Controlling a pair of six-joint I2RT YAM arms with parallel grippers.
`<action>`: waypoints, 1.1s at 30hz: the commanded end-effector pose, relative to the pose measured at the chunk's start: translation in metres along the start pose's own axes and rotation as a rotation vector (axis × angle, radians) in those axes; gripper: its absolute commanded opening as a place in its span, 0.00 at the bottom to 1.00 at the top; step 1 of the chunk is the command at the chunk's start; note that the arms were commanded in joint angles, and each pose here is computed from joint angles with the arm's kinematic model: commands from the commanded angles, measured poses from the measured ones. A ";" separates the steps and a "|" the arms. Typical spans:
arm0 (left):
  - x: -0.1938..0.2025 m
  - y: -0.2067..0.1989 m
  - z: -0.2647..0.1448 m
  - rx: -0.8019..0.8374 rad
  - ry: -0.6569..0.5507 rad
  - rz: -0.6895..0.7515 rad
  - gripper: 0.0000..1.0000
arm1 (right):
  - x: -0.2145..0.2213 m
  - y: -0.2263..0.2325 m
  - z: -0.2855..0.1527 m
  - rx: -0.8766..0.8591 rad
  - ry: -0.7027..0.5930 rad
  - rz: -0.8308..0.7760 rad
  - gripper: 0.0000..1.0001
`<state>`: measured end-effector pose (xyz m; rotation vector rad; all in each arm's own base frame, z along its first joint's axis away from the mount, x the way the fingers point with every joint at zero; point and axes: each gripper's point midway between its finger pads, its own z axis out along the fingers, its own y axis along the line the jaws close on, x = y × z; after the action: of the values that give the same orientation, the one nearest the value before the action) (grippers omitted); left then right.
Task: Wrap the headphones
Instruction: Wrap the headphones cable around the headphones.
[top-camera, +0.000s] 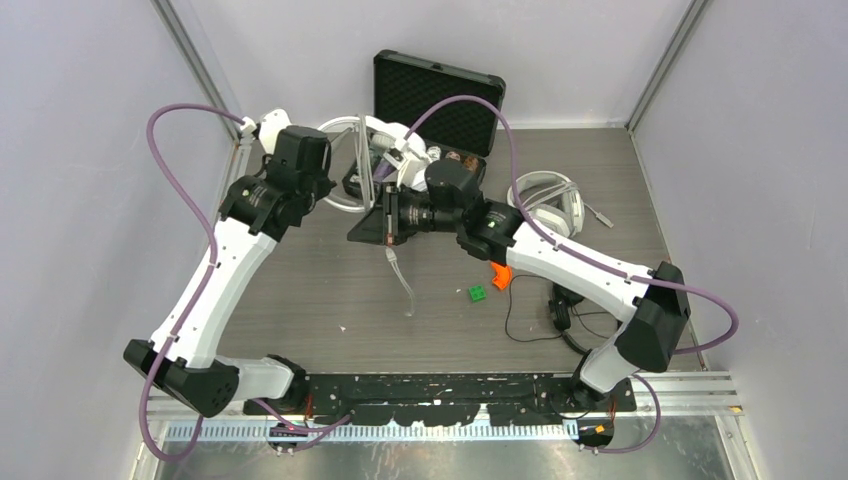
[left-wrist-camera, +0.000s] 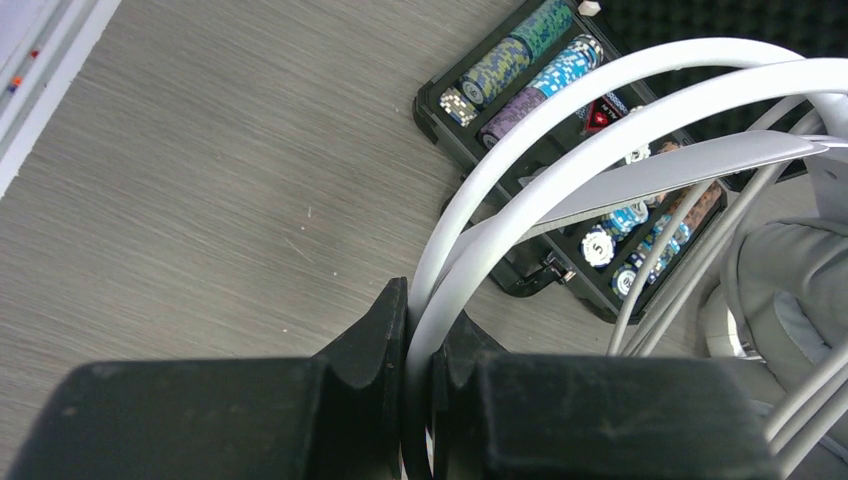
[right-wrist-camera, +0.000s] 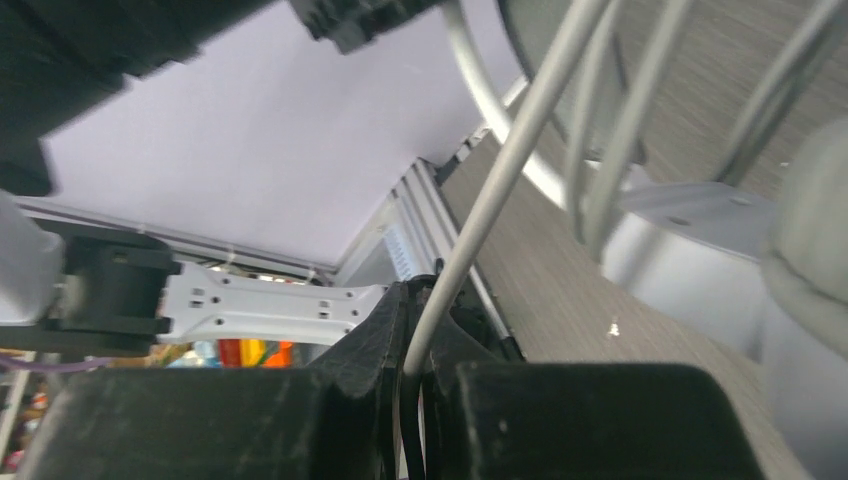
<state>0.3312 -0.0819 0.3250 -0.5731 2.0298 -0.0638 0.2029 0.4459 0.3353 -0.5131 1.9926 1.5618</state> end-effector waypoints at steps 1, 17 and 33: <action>-0.059 -0.020 -0.025 0.089 -0.151 -0.266 0.00 | 0.006 -0.001 -0.009 0.048 -0.025 -0.137 0.13; -0.064 -0.037 -0.043 0.200 -0.116 -0.401 0.00 | 0.002 -0.049 -0.006 0.206 -0.140 -0.269 0.15; -0.074 -0.037 -0.038 0.188 -0.160 -0.428 0.00 | 0.014 -0.028 -0.011 0.147 -0.144 -0.309 0.18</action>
<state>0.3255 -0.0890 0.3415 -0.7426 1.9804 -0.2218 0.2171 0.4344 0.2921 -0.5847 1.8549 1.2044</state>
